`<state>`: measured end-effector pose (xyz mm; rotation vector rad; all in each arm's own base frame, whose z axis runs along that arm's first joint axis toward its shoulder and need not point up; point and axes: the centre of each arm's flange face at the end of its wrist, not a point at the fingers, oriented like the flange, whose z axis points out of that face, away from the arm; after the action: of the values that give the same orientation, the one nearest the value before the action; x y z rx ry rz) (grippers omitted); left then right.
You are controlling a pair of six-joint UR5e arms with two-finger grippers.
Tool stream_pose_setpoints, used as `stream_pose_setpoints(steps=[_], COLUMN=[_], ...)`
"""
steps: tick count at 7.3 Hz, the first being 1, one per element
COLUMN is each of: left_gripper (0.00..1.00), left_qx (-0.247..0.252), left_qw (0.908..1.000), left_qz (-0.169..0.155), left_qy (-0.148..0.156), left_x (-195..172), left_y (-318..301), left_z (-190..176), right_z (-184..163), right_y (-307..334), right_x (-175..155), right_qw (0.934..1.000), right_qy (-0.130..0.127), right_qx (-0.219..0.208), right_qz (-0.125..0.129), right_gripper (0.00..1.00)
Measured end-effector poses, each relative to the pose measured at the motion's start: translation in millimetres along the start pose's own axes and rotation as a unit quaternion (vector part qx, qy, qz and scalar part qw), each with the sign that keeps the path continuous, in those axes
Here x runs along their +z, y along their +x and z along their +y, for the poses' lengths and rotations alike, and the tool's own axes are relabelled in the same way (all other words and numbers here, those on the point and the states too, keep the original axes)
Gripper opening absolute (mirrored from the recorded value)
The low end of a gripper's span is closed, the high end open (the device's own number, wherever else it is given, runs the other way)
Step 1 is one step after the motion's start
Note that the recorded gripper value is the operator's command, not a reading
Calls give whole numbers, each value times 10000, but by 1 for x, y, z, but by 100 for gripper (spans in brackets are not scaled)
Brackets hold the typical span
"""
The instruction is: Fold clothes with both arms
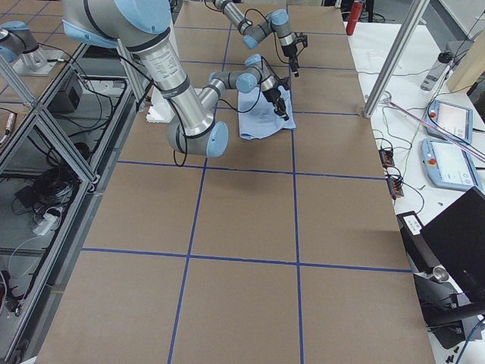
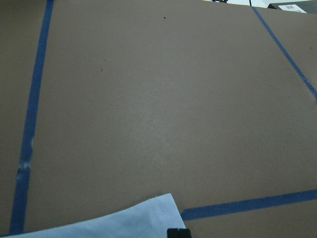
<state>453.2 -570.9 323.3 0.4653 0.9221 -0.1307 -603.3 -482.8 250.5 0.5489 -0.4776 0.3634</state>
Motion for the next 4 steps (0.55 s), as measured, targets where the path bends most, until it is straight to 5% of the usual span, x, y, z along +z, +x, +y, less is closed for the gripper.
stream_pose_setpoints(steps=[4], left_gripper=[100], left_qx=[0], left_qw=[10000], left_qz=[-3], left_qy=[-1], left_x=[0], left_y=[0], left_z=[0], right_z=[-24], right_y=[-12], right_x=[-3], right_qw=[9985], right_qy=[-135], right_qx=[-264], right_qz=[-453], right_gripper=[100])
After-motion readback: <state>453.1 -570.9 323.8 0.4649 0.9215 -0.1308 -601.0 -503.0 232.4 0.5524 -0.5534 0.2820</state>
